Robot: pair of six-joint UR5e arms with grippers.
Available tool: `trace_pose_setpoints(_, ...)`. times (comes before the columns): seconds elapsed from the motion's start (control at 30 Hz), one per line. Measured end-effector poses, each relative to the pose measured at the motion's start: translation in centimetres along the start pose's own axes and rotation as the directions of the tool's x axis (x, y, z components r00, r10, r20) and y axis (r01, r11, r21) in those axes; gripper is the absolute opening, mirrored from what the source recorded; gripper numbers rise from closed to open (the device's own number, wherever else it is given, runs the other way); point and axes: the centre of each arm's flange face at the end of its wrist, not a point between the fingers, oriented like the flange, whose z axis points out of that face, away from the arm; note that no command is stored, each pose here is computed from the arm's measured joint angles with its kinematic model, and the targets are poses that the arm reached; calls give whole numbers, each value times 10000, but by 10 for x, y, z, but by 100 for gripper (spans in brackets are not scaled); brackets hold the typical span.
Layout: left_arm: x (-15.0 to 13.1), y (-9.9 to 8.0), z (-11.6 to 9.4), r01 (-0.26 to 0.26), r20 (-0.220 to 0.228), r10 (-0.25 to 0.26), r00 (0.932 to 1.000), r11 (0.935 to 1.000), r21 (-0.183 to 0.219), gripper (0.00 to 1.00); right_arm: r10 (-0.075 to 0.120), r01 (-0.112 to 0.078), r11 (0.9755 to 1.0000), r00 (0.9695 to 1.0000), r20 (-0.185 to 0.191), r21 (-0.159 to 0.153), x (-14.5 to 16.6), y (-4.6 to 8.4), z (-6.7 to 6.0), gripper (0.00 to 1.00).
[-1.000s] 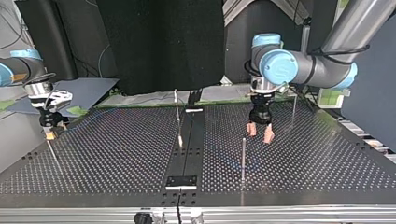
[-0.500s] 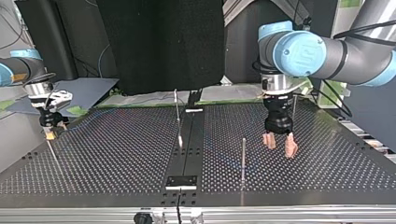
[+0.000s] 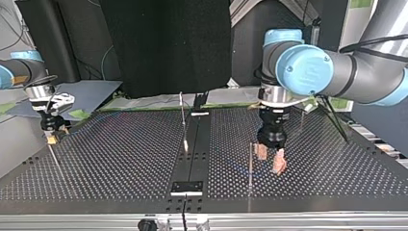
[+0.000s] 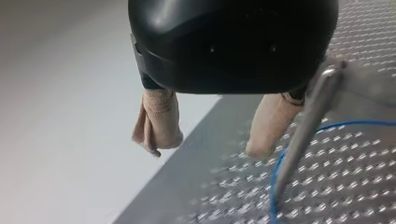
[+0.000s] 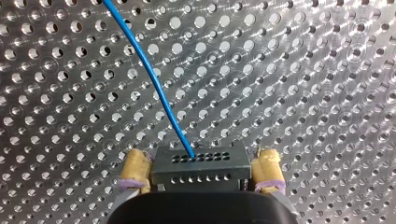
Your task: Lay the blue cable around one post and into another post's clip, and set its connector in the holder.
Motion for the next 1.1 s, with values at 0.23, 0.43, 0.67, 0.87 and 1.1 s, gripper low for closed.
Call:
trace_pose_setpoints(0.23, -10, -19, 1, -634, -345, 649, 9973, 9971, 426, 100, 1, -1, 10000, 10000, 0, 0, 0, 0, 0, 100)
trace_pose_setpoints(0.43, -25, -36, -4, -1184, -404, 1211, 9918, 9910, 620, 100, 1, -1, 10000, 10000, 0, 0, 0, 0, 0, 100)
trace_pose_setpoints(0.67, -42, -52, -10, -1767, -412, 1801, 9828, 9814, 756, 100, 1, -1, 10000, 10000, 1, 0, 0, 0, 0, 100)
trace_pose_setpoints(0.87, -51, -63, -10, -2307, -516, 2353, 9705, 9696, 820, 100, 0, 0, 10000, 10000, 0, 0, 0, 0, 0, 100)
trace_pose_setpoints(1.1, -63, -74, -13, -2919, -548, 2956, 9537, 9541, 662, 100, 1, -1, 10000, 10000, 1, 0, 0, 0, 0, 100)
